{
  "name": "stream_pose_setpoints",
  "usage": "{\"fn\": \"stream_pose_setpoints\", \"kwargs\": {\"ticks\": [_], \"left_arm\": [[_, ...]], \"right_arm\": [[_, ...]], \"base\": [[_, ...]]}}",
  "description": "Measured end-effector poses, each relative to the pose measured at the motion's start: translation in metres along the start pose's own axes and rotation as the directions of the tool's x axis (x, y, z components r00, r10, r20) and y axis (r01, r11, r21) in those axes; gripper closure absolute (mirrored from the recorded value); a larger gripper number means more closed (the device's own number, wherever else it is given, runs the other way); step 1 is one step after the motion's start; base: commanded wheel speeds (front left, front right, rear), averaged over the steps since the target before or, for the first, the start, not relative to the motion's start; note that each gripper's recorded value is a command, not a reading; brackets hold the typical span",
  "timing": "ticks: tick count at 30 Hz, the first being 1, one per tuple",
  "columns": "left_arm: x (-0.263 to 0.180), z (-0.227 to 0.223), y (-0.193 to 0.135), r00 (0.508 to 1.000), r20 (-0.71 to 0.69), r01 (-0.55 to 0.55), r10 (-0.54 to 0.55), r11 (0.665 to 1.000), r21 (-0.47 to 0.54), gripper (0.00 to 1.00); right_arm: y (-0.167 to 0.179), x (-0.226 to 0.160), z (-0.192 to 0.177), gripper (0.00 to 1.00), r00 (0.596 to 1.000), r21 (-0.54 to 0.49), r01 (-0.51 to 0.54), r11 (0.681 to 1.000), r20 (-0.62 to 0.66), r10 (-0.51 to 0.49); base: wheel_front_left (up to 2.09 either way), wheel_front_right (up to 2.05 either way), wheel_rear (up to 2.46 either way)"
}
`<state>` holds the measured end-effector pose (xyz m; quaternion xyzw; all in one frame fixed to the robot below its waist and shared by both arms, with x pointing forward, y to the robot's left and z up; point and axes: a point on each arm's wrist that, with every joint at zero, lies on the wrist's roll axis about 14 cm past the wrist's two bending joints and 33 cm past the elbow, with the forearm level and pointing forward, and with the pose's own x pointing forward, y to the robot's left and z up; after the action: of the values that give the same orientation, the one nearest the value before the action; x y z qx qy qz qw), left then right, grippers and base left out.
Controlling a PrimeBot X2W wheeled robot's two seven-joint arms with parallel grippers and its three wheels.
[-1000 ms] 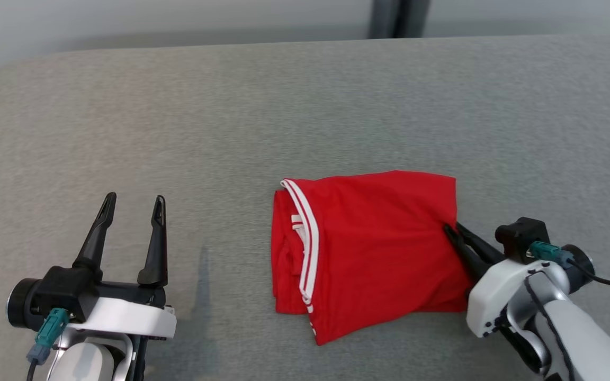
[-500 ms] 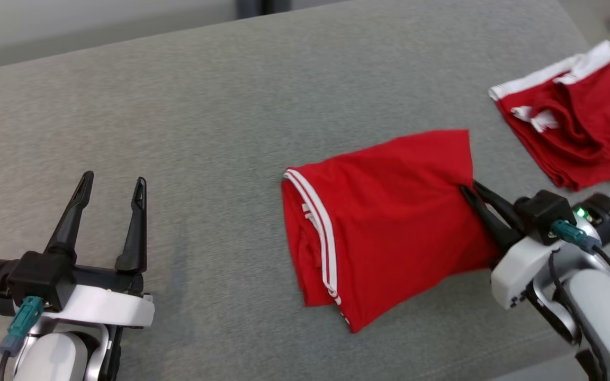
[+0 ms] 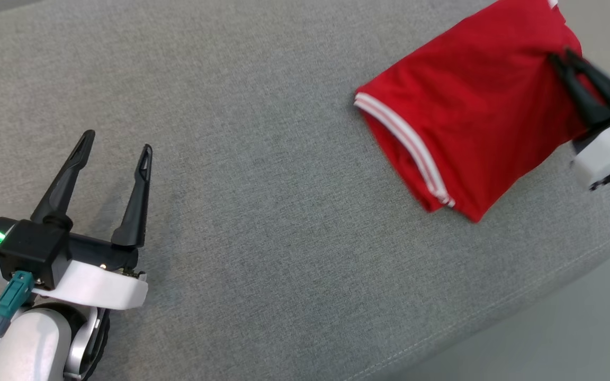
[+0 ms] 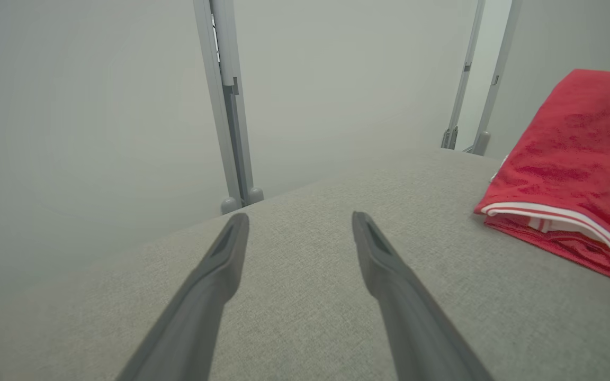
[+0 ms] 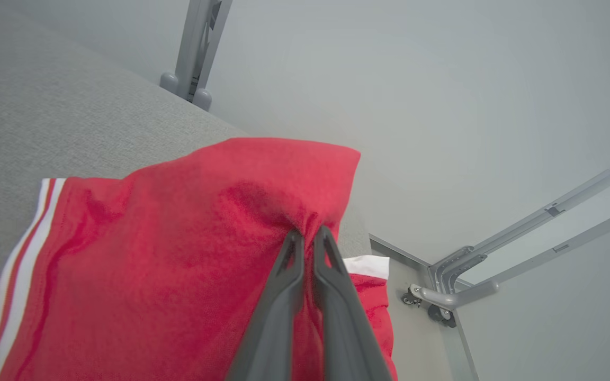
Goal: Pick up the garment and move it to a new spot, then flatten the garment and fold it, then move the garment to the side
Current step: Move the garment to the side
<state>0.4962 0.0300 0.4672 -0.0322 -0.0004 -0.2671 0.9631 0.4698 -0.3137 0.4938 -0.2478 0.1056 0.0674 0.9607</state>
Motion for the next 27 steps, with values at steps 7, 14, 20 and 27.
{"fn": "stream_pose_setpoints", "kwargs": {"ticks": [7, 14, 20, 27], "left_arm": [[0.009, -0.021, -0.001, 0.998, -0.046, 0.04, -0.041, 0.999, -0.013, 0.0], [0.013, -0.029, 0.003, 0.997, -0.061, 0.056, -0.056, 0.998, -0.002, 0.0], [0.016, -0.04, 0.009, 0.996, -0.078, 0.051, -0.051, 0.999, -0.004, 0.0], [0.013, -0.041, 0.016, 0.997, -0.077, 0.024, -0.024, 1.0, 0.0, 0.0]], "right_arm": [[-0.061, 0.002, -0.025, 1.0, 0.987, -0.021, 0.144, 0.989, -0.073, -0.145], [-0.099, 0.004, -0.05, 1.0, 0.955, -0.005, 0.261, 0.965, -0.145, -0.258], [-0.102, 0.009, -0.082, 0.0, 0.918, 0.08, 0.347, 0.935, -0.232, -0.321], [-0.1, 0.009, -0.085, 0.0, 0.901, 0.184, 0.415, 0.891, -0.217, -0.375]], "base": [[0.0, 0.0, 0.0], [0.0, 0.0, 0.0], [0.0, 0.0, 0.0], [0.0, 0.0, 0.0]]}}
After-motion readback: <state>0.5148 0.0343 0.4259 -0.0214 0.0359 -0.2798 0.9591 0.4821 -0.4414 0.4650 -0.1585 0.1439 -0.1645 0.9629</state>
